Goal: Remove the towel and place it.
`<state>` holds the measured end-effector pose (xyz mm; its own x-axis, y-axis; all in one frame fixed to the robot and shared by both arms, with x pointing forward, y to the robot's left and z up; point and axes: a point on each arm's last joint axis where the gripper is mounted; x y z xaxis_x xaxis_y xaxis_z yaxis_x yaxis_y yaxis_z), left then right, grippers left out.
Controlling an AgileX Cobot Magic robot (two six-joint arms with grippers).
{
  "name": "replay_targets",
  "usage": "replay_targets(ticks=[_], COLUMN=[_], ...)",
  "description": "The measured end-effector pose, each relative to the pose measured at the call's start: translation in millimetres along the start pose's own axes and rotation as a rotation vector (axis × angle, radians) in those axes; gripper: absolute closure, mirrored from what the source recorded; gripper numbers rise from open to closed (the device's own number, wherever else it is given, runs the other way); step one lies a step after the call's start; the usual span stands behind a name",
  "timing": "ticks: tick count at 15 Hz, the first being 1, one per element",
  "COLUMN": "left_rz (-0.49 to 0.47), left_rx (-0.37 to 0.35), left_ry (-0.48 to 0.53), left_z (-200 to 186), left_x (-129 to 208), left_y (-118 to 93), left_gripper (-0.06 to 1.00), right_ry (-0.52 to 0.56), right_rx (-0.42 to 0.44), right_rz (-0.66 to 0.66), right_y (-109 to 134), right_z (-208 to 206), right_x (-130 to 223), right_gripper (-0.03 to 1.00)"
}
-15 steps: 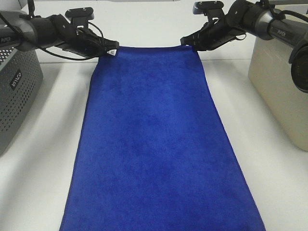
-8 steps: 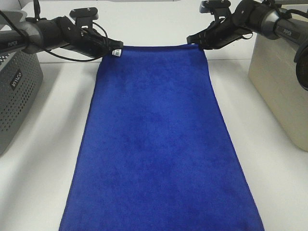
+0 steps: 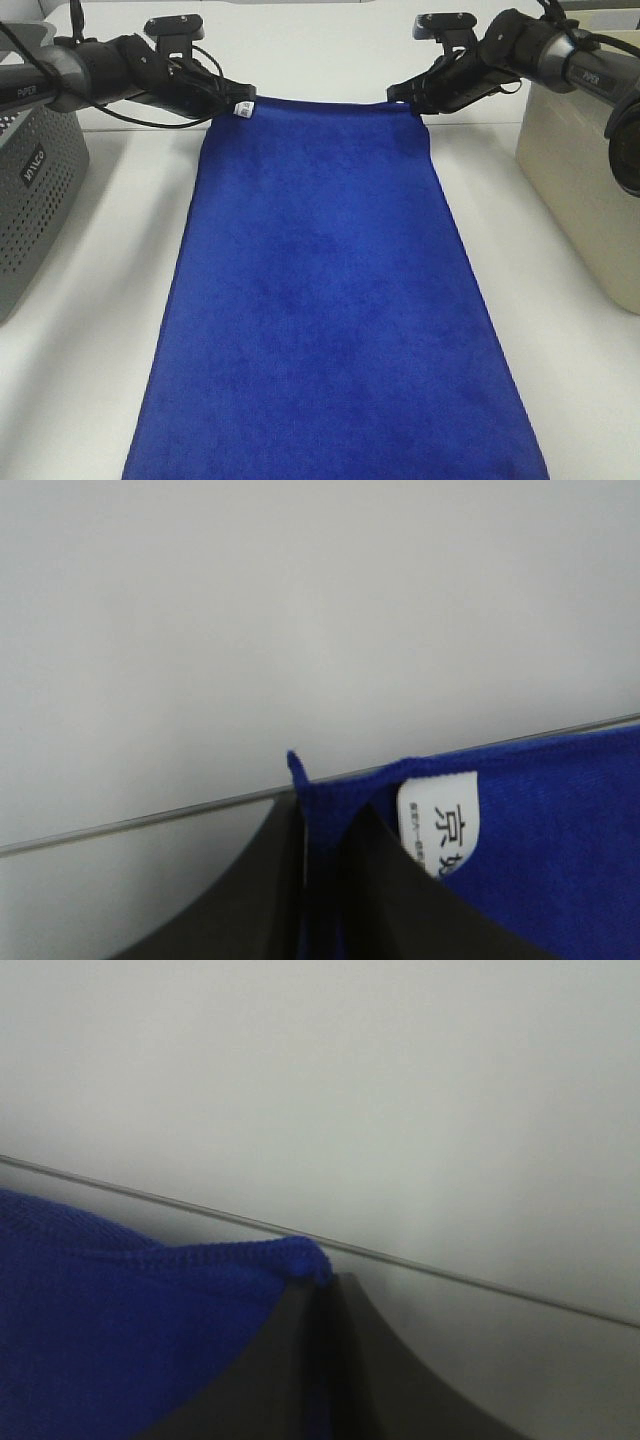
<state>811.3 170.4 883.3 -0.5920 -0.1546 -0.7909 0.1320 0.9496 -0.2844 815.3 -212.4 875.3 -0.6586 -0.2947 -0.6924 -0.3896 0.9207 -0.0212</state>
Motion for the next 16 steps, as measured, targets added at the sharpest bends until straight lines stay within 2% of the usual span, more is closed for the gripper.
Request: replay_targets(ticks=[3,5,7,10,13,16], left_rz=[-0.001,-0.002,-0.002,0.008,0.046,0.047], left_rx=[-0.008,-0.016,-0.021,-0.026,-0.033,-0.033], left_ry=[-0.001,-0.04,-0.076,-0.106,-0.11,-0.087], left_z=[5.4,7.7,7.5,7.2,7.1,7.3], left_x=[6.8,6.4,3.1,0.3,-0.1,1.9], left_y=[3.8,5.7,6.1,6.6,7.0,7.0], left_gripper=[0.77,0.59,0.45,0.37,0.34,0.18], right_ry=[-0.001,-0.039,-0.055,-0.046,-0.001,0.013], right_rx=[0.0,0.021,0.029,0.025,-0.002,-0.009], right_rz=[0.004,0.007,0.01,0.01,0.012,0.012], right_y=[0.0,-3.4,-4.7,-4.3,-1.8,-1.2], right_z=[2.4,2.1,1.9,1.9,2.0,1.6], right_x=[1.9,-1.2,-2.6,-1.8,2.4,3.2], right_gripper=[0.78,0.56,0.43,0.39,0.38,0.38])
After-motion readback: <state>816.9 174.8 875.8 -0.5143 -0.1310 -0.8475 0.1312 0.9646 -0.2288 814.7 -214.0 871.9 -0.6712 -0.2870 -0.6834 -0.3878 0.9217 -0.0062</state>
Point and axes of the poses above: a point on each arm's last joint axis where the gripper is mounted, z pointing out along that axis toward the gripper, y along the wrist's bending axis when the last joint is at zero, x = y × z, and after that the axes turned 7 degrees about -z, right-handed
